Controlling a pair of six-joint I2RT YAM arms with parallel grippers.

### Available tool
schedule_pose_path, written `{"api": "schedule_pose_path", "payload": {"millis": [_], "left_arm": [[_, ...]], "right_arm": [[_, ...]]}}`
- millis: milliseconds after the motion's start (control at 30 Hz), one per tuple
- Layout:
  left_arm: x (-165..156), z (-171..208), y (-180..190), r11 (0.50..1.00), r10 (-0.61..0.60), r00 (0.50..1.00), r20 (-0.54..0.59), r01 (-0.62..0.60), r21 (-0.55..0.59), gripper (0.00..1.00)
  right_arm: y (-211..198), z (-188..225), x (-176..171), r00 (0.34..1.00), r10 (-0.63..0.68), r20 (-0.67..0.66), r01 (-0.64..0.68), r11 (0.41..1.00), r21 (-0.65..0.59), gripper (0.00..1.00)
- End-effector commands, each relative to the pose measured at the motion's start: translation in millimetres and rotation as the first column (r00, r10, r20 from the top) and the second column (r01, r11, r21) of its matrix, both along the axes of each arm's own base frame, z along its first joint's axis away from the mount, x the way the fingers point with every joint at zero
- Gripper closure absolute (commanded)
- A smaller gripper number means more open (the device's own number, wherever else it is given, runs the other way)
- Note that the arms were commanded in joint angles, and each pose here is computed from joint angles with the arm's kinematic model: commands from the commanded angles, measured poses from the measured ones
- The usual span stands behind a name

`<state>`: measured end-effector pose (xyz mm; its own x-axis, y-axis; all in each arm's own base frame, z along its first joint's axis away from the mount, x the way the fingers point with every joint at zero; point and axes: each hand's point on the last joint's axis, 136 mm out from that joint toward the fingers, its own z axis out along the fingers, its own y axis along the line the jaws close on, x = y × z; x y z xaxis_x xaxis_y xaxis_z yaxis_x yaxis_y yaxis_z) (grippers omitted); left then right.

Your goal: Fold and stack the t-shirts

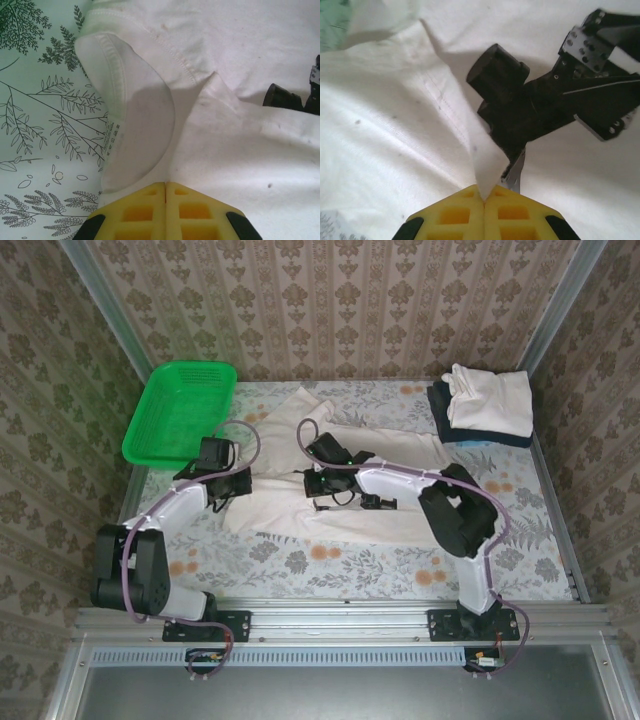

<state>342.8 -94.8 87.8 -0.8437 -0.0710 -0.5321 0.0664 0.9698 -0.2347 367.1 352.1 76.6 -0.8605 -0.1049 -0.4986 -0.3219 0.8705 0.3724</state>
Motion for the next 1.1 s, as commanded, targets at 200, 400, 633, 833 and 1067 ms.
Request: {"api": "schedule_pose_path", "payload": {"millis": [200, 400, 633, 833, 1067], "left_arm": [[3.4, -41.1, 4.8, 0.999, 0.041, 0.995, -0.091, -0.040, 0.014, 0.76], [2.3, -42.8, 5.6, 0.999, 0.038, 0.991, -0.128, -0.035, 0.029, 0.71], [15.7, -12.2, 6.0, 0.997, 0.050, 0.992, -0.112, -0.043, 0.067, 0.49], [33.2, -33.0, -11.6, 0.998, -0.021, 0.985, -0.174, 0.031, 0.053, 0.40], [33.0, -47.7, -35.1, 0.993, -0.115, 0.967, -0.228, 0.119, 0.004, 0.63]], "right_arm": [[-11.9, -56.1, 3.6, 0.998, -0.041, 0.056, 0.047, 0.992, -0.113, 0.88], [-24.8, -43.4, -0.5, 0.996, -0.062, 0.071, 0.071, 0.988, -0.134, 0.61], [-32.9, -9.7, -3.9, 0.991, -0.052, 0.122, 0.068, 0.989, -0.129, 0.55], [-33.2, -14.1, -3.1, 0.991, -0.060, 0.118, 0.075, 0.990, -0.122, 0.54], [-31.8, -29.0, -7.2, 0.995, -0.065, 0.082, 0.074, 0.991, -0.108, 0.54]]}}
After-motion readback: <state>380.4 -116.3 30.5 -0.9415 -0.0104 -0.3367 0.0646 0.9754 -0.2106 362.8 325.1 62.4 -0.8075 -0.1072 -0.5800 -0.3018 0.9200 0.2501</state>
